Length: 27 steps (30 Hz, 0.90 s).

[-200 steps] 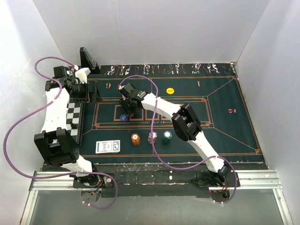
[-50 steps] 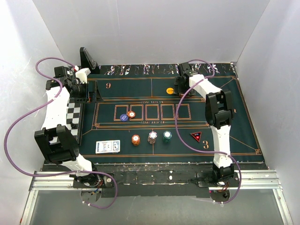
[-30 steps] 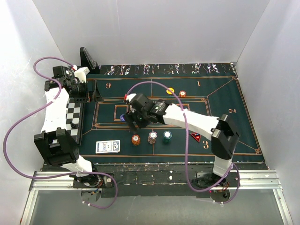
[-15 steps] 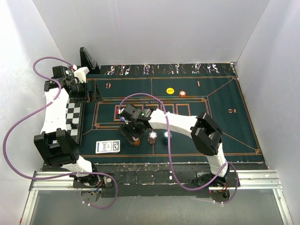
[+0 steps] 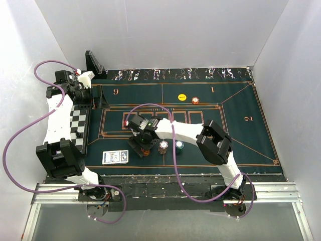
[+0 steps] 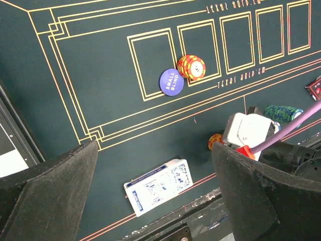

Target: Distribute texas hold em gaming equipment

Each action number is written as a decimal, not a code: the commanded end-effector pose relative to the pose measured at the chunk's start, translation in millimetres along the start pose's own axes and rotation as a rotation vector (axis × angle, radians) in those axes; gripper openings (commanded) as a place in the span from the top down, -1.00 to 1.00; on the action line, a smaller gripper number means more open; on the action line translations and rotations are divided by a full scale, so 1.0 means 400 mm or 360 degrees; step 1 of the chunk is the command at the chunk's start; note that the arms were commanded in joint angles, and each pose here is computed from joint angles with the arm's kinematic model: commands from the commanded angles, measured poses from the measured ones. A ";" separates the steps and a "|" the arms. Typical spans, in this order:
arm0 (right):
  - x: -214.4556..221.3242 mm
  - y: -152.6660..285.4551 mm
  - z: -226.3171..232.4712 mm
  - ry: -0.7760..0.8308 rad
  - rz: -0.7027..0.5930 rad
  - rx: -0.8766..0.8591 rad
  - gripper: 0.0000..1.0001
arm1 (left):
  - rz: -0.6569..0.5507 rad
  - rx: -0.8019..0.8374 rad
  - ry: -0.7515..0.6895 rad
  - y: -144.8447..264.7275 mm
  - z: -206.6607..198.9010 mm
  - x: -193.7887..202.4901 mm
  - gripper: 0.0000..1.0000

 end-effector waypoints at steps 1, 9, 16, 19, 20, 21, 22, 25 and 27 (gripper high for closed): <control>-0.036 0.016 0.017 0.0007 -0.0079 -0.0034 -0.67 | -0.0118 -0.0021 -0.0081 0.054 -0.025 -0.027 -0.96; -0.025 0.007 0.014 -0.0015 -0.0061 -0.0024 -0.19 | -0.0120 -0.0021 -0.0080 0.051 -0.023 -0.026 -0.96; -0.023 0.007 0.012 -0.0025 -0.0064 -0.0009 0.00 | -0.0124 -0.0028 -0.0086 0.056 -0.024 -0.023 -0.96; -0.021 0.005 0.011 -0.0027 -0.0061 -0.0009 0.07 | -0.0125 -0.0027 -0.0084 0.056 -0.023 -0.023 -0.96; -0.020 0.003 0.011 -0.0025 -0.0056 -0.0013 0.08 | -0.0124 -0.0028 -0.0081 0.057 -0.022 -0.022 -0.96; -0.018 0.000 0.012 -0.0025 -0.0050 -0.0017 0.08 | -0.0128 -0.0031 -0.0084 0.058 -0.023 -0.021 -0.96; -0.016 -0.002 0.013 -0.0026 -0.0047 -0.0017 0.09 | -0.0127 -0.0026 -0.0082 0.056 -0.022 -0.021 -0.96; -0.007 -0.010 0.011 -0.0036 -0.0041 -0.0013 0.13 | -0.0127 -0.0030 -0.0083 0.058 -0.022 -0.020 -0.96; -0.007 -0.006 0.010 -0.0035 -0.0061 -0.0010 0.27 | -0.0127 -0.0026 -0.0085 0.058 -0.023 -0.020 -0.96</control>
Point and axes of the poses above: each gripper's point midway between its finger pads, its own y axis back along the fingers, its own z axis along the line the jaws close on, x = y × z, the point moved 6 cm from there along y, back along the fingers, and after that the axes turned 5 degrees about y, right-handed, at the moved point
